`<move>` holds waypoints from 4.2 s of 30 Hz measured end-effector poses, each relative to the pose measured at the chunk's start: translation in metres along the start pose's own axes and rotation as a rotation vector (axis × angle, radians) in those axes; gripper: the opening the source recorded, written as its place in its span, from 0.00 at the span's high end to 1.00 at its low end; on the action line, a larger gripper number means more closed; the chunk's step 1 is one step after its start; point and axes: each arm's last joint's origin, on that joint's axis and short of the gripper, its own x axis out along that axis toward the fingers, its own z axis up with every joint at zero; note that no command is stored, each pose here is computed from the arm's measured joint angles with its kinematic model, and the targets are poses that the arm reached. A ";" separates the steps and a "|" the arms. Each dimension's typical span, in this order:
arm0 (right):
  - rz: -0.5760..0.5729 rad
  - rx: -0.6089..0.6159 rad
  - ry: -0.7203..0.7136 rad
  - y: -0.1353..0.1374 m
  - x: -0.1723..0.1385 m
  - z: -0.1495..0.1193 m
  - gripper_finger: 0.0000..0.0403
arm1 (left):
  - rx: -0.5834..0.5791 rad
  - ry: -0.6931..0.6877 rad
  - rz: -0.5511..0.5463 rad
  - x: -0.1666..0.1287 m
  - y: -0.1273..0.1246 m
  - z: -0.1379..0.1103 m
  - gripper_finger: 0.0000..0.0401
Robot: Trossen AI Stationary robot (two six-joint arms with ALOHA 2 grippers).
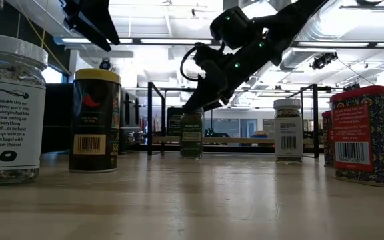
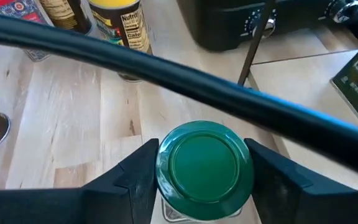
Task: Shelf spices
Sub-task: Put the green seasoning bottle on the shelf aligned with the other green seasoning bottles, then put the top white seasoning bottle on the shelf
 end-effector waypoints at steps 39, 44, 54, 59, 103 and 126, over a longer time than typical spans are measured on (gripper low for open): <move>-0.079 -0.084 -0.068 -0.084 -0.023 0.044 0.44 | 0.018 -0.032 -0.018 -0.006 -0.007 -0.002 0.28; -0.122 -0.111 -0.076 -0.085 -0.023 0.045 0.43 | 0.020 -0.031 -0.019 -0.006 -0.007 -0.002 0.28; -0.125 -0.138 -0.073 -0.083 -0.026 0.047 0.43 | 0.021 -0.030 -0.020 -0.006 -0.007 -0.002 0.28; -0.124 -0.173 -0.166 -0.072 -0.046 0.071 0.45 | 0.024 -0.030 -0.025 -0.006 -0.008 -0.003 0.28; -0.038 -0.064 -0.002 -0.099 -0.030 0.053 0.99 | 0.017 -0.037 -0.027 -0.007 -0.008 -0.002 0.28; -0.043 -0.139 -0.029 -0.097 -0.044 0.060 0.99 | 0.018 -0.035 -0.028 -0.006 -0.008 -0.002 0.28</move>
